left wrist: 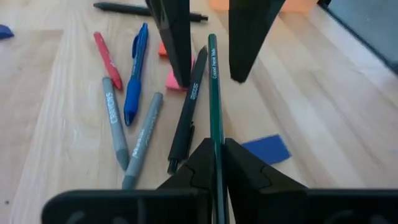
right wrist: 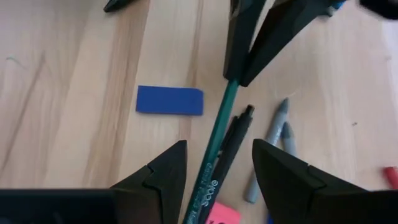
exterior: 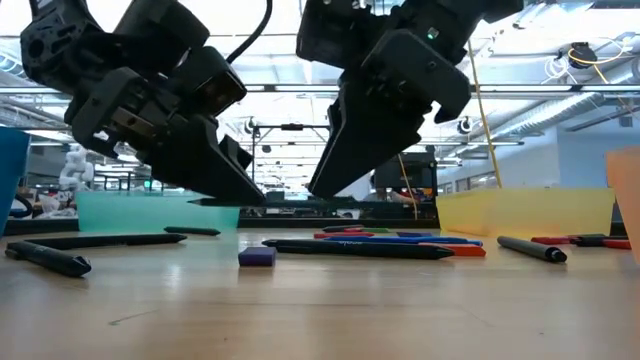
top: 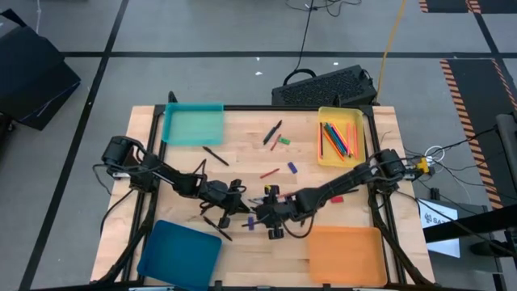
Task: Sort crayons/erasers/pens/pencils in bins
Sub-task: Put the green pencil into the yellow bin
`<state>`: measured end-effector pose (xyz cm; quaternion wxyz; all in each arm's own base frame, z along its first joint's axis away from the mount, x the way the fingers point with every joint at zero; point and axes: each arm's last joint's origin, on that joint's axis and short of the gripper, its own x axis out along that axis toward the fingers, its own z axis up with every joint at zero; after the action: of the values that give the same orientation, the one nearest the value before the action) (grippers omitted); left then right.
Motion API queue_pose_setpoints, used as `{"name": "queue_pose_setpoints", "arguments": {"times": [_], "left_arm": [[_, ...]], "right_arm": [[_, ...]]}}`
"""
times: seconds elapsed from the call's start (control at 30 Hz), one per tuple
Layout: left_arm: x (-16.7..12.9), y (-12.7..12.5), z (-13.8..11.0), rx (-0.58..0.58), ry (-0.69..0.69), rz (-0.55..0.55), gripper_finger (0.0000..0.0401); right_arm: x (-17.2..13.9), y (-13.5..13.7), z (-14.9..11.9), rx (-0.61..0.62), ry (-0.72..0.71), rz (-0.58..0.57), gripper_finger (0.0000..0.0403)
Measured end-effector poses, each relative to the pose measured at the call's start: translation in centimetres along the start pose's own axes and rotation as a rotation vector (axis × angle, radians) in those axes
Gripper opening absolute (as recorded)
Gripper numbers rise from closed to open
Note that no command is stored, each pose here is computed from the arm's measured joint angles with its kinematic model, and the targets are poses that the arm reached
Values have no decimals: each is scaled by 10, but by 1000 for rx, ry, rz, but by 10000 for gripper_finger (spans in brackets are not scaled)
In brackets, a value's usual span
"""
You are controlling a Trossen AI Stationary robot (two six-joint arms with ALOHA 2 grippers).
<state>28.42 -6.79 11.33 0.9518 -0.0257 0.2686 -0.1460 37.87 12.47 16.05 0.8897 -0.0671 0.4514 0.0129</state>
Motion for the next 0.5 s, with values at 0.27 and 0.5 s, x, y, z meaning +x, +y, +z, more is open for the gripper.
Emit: {"name": "queue_pose_setpoints", "arguments": {"times": [0.27, 0.5], "left_arm": [[-2, -1, 4, -21, -21, -2, 30], [-1, -1, 4, -45, -30, -3, 30]], "right_arm": [[0, -1, -4, 19, 43, 17, 150], [0, -1, -6, 13, 63, 17, 101]]}}
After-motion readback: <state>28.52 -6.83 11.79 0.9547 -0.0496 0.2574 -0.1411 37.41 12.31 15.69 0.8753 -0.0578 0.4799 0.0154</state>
